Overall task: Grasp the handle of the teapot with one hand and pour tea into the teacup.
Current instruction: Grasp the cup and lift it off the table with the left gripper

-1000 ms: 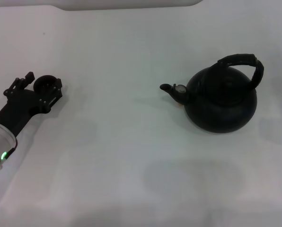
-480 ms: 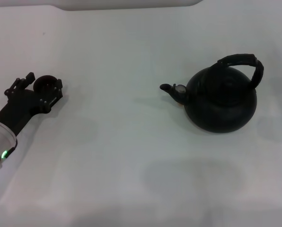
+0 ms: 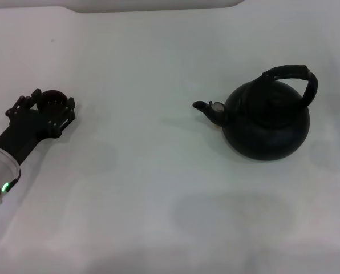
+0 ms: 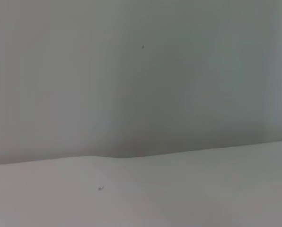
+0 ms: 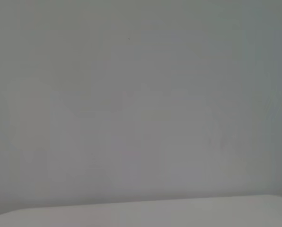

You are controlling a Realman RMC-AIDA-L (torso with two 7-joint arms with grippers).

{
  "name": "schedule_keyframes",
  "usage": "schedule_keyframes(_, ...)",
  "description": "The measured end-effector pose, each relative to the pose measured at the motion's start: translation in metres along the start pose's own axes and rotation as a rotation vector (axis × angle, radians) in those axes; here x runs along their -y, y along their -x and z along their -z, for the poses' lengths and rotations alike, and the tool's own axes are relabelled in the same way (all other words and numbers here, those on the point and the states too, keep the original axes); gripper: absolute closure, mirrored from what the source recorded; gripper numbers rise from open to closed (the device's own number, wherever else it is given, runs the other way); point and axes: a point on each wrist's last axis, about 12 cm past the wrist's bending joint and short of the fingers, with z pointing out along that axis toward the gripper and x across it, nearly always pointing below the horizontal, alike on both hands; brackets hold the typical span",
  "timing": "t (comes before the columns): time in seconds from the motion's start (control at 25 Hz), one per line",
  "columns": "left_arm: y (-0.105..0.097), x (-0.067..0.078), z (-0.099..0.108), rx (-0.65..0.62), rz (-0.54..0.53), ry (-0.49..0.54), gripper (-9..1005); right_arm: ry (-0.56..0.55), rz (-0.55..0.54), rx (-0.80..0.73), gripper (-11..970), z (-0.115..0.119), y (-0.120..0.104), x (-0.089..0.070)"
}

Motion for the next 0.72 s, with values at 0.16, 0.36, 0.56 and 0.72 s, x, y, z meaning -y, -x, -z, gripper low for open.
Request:
schedule_keyframes(0.16, -0.0004, 0.0001, 0.0000, -0.003, -0.001, -0.001, 211, 0.000, 0.003, 0.001, 91, -0.0001, 0.0002, 0.0001)
schedule_keyframes(0.36, -0.0002, 0.0004, -0.0002, -0.001, 0.002, 0.001, 211, 0.000, 0.004, 0.001, 91, -0.0001, 0.0002, 0.0001)
schedule_keyframes(0.56, 0.0004, 0.0005, 0.0002, 0.007, 0.003, 0.001, 210, -0.003, 0.004, 0.001, 91, -0.0001, 0.0002, 0.0004)
schedule_keyframes(0.72, -0.0002, -0.0002, 0.0021, 0.010, 0.005, 0.004, 210, -0.005, 0.005, -0.003, 91, -0.0001, -0.0002, 0.0008)
